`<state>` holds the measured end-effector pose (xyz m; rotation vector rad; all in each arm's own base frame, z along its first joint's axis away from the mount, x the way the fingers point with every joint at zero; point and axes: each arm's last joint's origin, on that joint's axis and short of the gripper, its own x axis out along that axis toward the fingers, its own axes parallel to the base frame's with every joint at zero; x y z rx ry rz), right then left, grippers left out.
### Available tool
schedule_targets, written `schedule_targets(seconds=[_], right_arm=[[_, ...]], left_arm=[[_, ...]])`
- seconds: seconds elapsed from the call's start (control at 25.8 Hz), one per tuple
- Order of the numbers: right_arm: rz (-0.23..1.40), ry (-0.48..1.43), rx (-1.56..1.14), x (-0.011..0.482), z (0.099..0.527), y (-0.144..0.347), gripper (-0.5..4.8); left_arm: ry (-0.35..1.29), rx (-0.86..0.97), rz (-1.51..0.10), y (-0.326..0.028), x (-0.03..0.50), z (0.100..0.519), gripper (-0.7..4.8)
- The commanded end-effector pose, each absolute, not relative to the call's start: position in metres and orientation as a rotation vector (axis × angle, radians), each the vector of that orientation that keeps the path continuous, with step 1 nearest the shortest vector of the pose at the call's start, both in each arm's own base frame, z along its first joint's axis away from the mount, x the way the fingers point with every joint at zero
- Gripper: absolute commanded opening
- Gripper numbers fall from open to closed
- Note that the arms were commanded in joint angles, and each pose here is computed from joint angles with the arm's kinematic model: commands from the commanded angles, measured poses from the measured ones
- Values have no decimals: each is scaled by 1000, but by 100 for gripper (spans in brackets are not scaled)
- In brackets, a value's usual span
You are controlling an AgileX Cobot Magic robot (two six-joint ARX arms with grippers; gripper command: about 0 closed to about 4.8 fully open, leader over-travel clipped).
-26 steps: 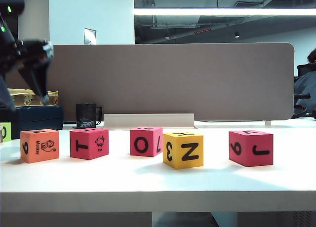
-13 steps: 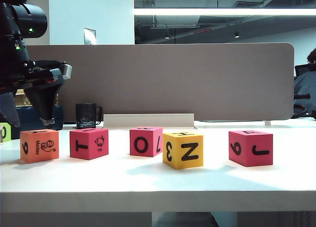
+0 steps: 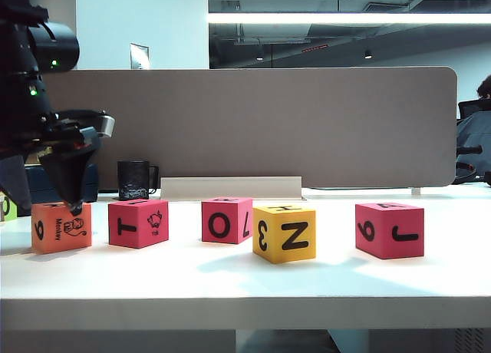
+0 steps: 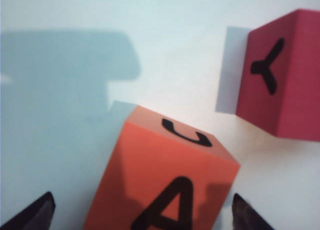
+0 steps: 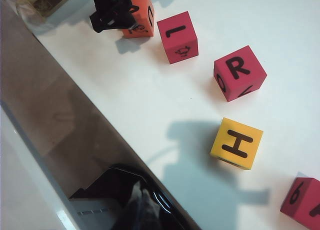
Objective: Select the appropriate blocks from the scattered letter blocks on the table and arrange them in a row to spell out "ALOHA".
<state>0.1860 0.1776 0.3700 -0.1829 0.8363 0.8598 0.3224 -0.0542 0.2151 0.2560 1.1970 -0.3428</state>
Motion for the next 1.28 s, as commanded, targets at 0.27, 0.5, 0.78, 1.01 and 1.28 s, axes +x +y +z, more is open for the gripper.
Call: schedule_targets(seconds=[0.27, 0.5, 0.78, 1.01, 1.28], right_arm=[[863, 823, -178, 186, 372, 178, -5], [863, 826, -179, 187, 371, 179, -5], [847, 832, -188, 187, 370, 179, -5], [842, 843, -192, 187, 369, 178, -5], [842, 847, -194, 186, 369, 178, -5]], left_arm=[[1203, 228, -387, -59, 328, 207, 368], [1236, 171, -393, -61, 325, 206, 369], [1279, 128, -396, -64, 321, 205, 369], [1304, 97, -430, -74, 317, 205, 369], [1311, 77, -425, -81, 315, 205, 369]])
